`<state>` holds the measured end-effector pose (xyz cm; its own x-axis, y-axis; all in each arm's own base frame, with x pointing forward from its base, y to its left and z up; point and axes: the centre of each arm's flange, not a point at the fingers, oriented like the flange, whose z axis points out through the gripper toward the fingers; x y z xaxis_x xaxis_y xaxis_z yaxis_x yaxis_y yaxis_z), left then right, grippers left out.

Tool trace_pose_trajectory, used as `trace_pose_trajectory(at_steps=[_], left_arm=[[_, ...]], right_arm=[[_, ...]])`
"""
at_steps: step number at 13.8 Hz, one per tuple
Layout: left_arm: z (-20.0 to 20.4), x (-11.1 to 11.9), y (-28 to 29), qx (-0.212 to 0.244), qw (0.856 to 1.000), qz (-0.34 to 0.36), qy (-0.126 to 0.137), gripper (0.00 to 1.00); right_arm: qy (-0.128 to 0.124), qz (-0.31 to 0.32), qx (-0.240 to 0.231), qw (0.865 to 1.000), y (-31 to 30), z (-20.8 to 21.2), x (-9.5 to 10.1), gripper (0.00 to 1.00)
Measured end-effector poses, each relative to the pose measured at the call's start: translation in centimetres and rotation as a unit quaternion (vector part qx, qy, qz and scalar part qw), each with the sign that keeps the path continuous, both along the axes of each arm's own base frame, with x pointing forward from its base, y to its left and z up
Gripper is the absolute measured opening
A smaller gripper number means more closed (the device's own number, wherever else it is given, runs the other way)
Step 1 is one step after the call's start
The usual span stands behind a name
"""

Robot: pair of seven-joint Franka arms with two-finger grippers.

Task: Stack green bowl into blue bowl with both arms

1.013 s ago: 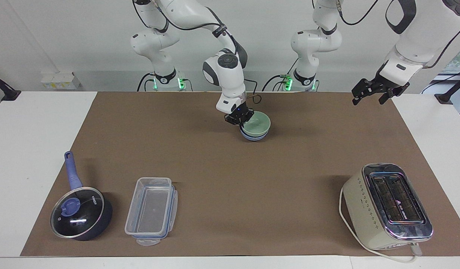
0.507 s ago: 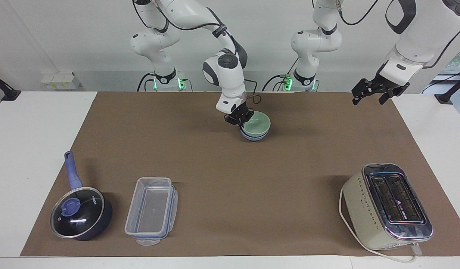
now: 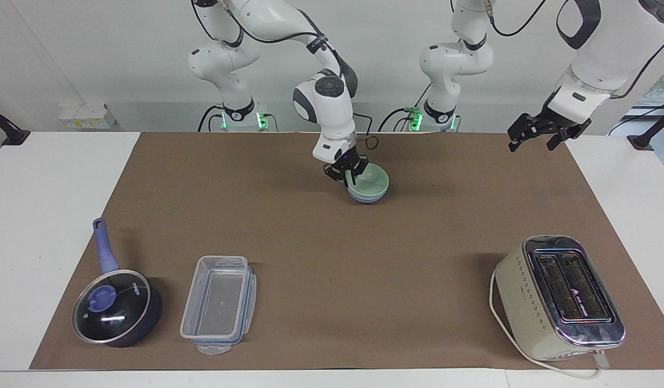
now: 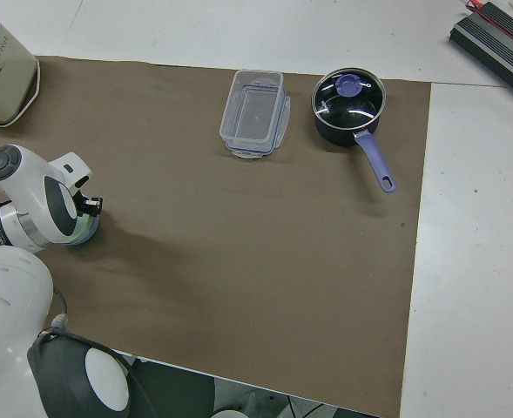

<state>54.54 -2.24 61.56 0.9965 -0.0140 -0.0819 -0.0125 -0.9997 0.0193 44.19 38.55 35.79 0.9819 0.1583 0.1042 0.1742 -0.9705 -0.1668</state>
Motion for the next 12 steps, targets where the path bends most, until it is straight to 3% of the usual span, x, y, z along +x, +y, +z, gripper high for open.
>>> trace_pose_trajectory(at_steps=[1,2,3,7,12], left_arm=[[0.0,0.0,0.0,0.0,1.0,0.0,0.0,1.0],[0.0,0.0,0.0,0.0,1.0,0.0,0.0,1.0],[0.0,0.0,0.0,0.0,1.0,0.0,0.0,1.0],[0.0,0.0,0.0,0.0,1.0,0.0,0.0,1.0],[0.0,0.0,0.0,0.0,1.0,0.0,0.0,1.0]], right_arm=[[0.002,-0.003,-0.002,1.0,-0.3,0.6,0.4,0.56],[0.004,-0.01,-0.004,1.0,-1.0,1.5,0.9,0.63],[0.004,-0.022,-0.006,1.0,-2.4,2.8,1.7,0.63],[0.005,-0.08,-0.016,0.997,-10.2,7.7,4.8,1.0],[-0.006,-0.128,-0.022,0.992,-21.9,11.5,8.1,1.0]])
